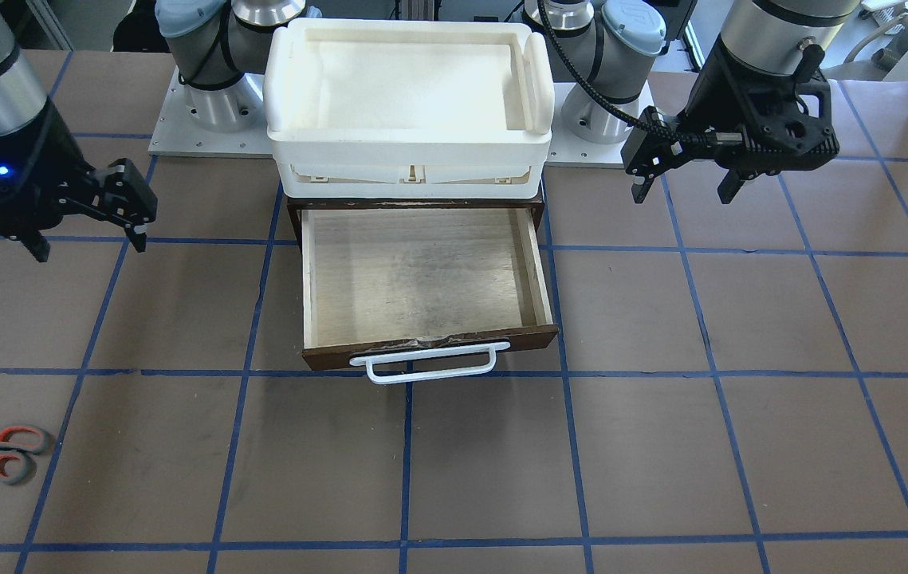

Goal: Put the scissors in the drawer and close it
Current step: 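Move the right gripper over the grey-and-orange scissors and lower it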

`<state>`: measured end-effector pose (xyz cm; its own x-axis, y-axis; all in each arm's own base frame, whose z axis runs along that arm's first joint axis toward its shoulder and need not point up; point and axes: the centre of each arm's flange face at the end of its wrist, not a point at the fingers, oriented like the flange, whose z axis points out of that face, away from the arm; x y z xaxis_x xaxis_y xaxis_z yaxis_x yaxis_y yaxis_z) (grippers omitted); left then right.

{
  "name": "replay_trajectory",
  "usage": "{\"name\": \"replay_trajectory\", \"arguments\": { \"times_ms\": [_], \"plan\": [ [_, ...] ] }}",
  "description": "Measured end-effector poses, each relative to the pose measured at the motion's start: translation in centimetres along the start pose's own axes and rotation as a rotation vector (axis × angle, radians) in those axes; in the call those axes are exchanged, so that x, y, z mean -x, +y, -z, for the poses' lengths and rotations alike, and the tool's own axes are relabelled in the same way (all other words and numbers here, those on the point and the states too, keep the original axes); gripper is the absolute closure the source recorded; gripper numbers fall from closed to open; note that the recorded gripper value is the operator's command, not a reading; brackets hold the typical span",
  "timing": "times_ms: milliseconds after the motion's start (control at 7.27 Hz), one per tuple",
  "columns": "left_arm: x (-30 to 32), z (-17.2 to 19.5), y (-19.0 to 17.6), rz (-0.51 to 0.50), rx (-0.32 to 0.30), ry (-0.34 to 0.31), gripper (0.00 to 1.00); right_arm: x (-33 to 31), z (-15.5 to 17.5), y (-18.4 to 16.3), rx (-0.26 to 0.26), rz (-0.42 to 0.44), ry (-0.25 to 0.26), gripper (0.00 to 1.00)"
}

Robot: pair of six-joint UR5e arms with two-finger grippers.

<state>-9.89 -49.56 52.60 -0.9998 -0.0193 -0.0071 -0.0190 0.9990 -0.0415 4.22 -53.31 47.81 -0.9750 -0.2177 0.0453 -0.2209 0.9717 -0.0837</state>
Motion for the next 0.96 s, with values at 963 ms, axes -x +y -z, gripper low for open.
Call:
{"name": "replay_trajectory", "arguments": {
  "times_ms": [963],
  "plan": [
    [0.0, 0.0, 0.0, 0.001, 0.001, 0.003, 0.00, -19.6, -12.4, -1.2, 0.035, 0.827, -0.001, 0.00]
  ]
}}
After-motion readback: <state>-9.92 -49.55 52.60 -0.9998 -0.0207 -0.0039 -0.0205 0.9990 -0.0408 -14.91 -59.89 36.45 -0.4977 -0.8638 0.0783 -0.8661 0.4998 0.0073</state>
